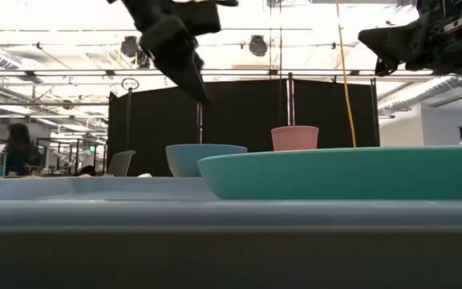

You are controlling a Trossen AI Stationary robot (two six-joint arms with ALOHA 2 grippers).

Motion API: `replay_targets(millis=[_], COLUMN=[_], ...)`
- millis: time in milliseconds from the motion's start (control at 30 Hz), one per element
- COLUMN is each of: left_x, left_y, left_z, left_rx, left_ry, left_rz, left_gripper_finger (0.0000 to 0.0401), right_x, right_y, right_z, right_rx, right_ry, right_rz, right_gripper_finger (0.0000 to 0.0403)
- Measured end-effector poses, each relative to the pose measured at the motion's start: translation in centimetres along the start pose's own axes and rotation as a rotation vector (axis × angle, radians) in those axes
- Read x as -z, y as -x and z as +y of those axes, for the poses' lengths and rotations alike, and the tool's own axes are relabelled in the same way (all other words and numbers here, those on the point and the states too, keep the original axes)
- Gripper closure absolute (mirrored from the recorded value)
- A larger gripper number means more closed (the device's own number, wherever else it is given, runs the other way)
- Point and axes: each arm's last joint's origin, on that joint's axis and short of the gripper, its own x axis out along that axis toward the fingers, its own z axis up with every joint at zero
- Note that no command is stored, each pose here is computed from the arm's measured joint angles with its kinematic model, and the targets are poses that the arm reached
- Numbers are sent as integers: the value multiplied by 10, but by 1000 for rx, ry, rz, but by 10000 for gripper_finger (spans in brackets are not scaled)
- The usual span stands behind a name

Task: Set up tray
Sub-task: Put the blue bowl on top of the light blue plate on the blue serving tray

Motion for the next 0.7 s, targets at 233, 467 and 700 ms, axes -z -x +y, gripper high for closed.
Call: replay_targets(millis=[233,467,700], left_x=[5,17,29], left_y=[-28,-50,-78], left_z=[19,36,39], left_rx=[-13,49,49], left_ry=[21,72,45], left_rz=[77,145,232], left_gripper_finger=[6,4,4], right_x=[2,3,3], right_y=[0,0,0], right_z=[0,0,0], right_rx=[-3,-3,-2], right_ry=[-1,6,16], right_rz=[20,31,31], right_gripper_finger=[403,403,403])
